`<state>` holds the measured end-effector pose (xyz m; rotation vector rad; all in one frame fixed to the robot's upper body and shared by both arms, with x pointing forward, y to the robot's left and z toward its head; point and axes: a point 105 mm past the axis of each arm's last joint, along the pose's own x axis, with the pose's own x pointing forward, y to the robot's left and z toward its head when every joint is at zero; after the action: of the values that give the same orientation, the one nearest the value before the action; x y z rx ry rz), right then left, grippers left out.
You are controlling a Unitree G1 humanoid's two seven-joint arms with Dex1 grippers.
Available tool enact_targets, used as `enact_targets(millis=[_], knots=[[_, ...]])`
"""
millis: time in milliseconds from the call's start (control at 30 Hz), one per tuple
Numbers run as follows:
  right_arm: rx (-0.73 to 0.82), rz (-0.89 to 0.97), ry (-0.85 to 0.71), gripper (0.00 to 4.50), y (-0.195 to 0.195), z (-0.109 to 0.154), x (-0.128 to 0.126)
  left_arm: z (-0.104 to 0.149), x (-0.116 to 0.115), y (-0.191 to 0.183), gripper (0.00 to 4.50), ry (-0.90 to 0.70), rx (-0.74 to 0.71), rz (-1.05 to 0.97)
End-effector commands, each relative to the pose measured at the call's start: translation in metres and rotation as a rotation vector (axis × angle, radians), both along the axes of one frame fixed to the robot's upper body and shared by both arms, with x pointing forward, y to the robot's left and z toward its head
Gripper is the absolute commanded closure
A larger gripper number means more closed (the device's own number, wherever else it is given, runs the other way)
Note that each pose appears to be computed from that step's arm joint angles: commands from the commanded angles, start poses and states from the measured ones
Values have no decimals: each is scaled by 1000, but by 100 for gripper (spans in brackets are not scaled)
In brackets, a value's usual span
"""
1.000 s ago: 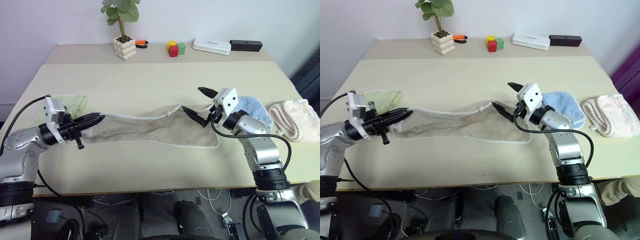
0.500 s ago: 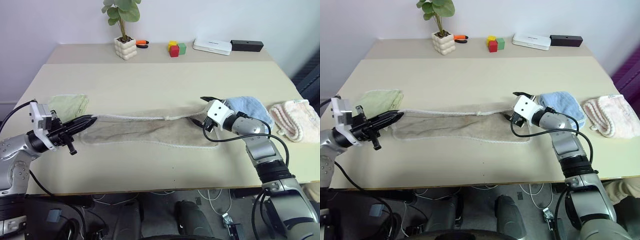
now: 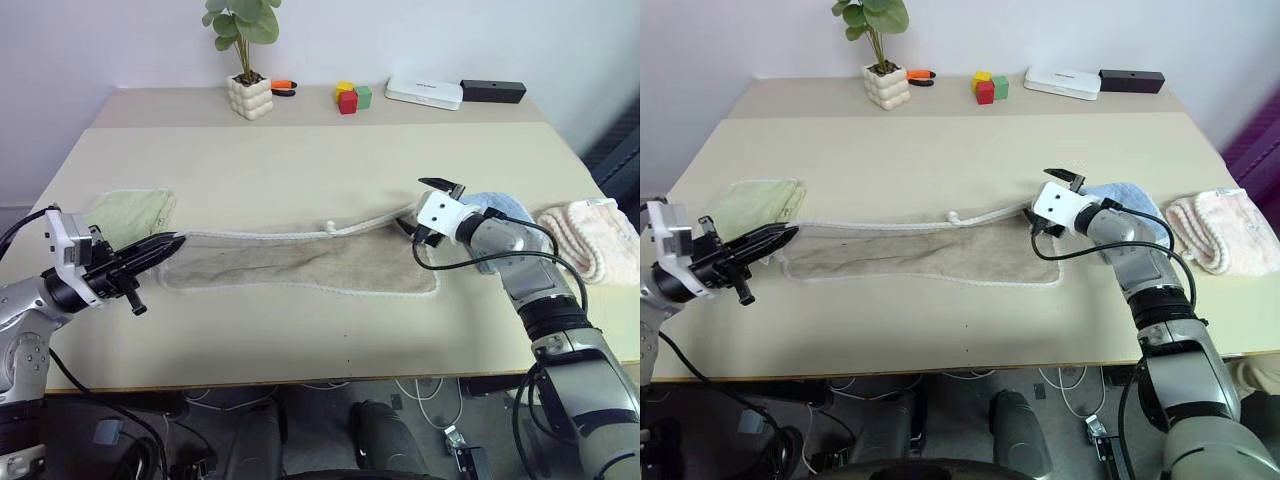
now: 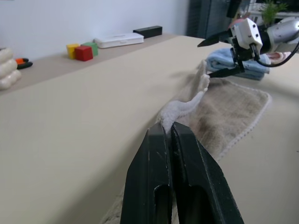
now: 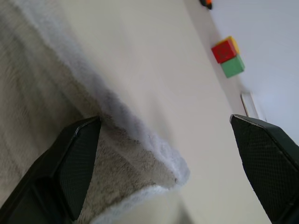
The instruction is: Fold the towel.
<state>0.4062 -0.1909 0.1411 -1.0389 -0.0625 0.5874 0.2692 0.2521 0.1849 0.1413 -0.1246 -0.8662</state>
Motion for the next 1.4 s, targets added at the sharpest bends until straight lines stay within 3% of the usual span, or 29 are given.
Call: enact_targets(millis=[33,567,700,900,1267,1400], knots=[[-19,65,-29,0,4,15,-3,11,-4,1,442,-54,6,10],[-251,42,-22,0,-6,1,14,9,-10,-1,442,-52,1,10],[-253,38,-55,128,-4,6,18,8,-12,-2,450,-48,3,7],[-241,57,-51,446,-2,6,16,7,-12,-2,450,-46,6,6],[-193,141,5,446,-3,14,-2,-6,-1,5,450,-22,57,72],[-271,134,58,446,-19,19,-12,-14,8,18,450,-24,110,123]])
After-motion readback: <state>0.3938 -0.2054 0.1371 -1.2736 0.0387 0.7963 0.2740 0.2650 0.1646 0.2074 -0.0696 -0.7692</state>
